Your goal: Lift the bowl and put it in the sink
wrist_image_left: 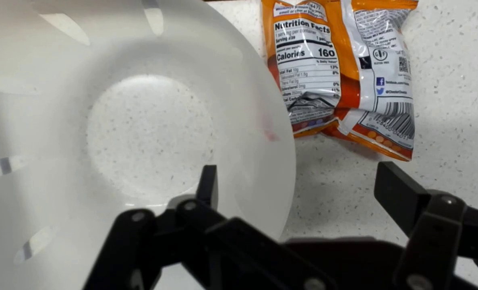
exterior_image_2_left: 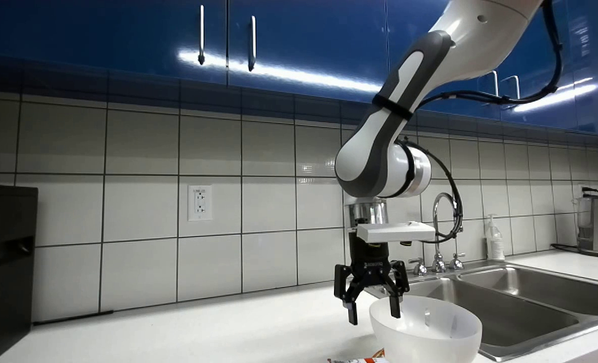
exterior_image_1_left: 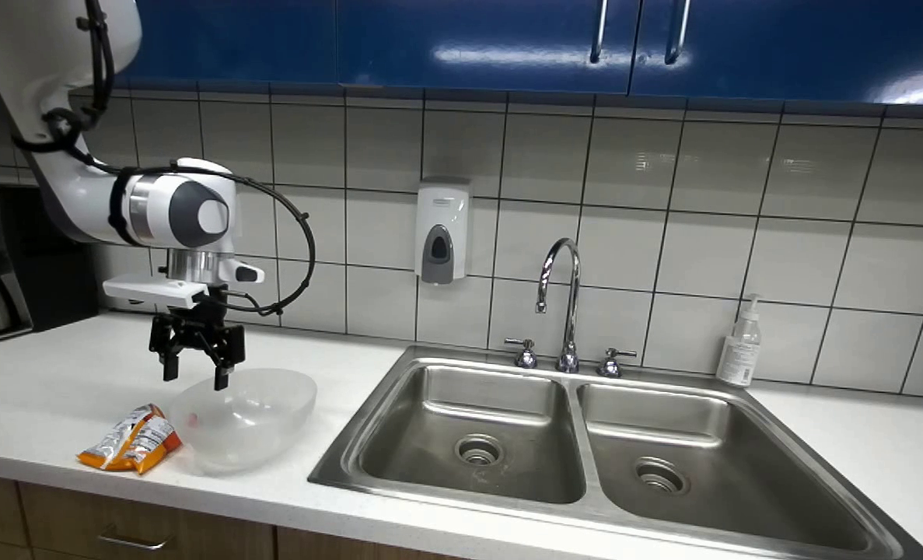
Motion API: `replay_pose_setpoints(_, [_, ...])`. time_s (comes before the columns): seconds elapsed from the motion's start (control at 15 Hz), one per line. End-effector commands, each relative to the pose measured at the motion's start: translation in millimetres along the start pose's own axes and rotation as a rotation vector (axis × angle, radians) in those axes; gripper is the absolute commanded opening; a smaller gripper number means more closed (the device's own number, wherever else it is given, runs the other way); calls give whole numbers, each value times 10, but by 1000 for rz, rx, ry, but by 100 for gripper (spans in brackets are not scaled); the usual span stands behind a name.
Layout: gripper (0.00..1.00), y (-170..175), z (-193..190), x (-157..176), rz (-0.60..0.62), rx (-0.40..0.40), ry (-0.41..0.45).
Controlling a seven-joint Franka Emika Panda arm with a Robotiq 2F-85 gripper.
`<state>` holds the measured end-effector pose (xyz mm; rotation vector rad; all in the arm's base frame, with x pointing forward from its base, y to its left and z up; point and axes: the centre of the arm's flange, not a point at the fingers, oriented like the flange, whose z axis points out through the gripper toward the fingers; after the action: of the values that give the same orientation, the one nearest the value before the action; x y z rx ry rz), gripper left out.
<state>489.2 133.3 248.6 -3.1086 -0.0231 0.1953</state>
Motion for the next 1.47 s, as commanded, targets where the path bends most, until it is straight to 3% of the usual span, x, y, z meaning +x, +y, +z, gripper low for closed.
replay_pose_setpoints(0.0, [100, 10, 110, 6, 4, -21, 10])
replay_pose_setpoints(1.07, [100, -35, 218, 53, 0, 8, -31])
replay_pose_setpoints(1.13, [75, -33, 220, 65, 5, 9, -30])
replay_pose_setpoints(1.2, [74, -29, 219, 71, 3, 8, -28])
replay_pose_setpoints(1.4, [50, -20, 183, 87, 1, -2, -20])
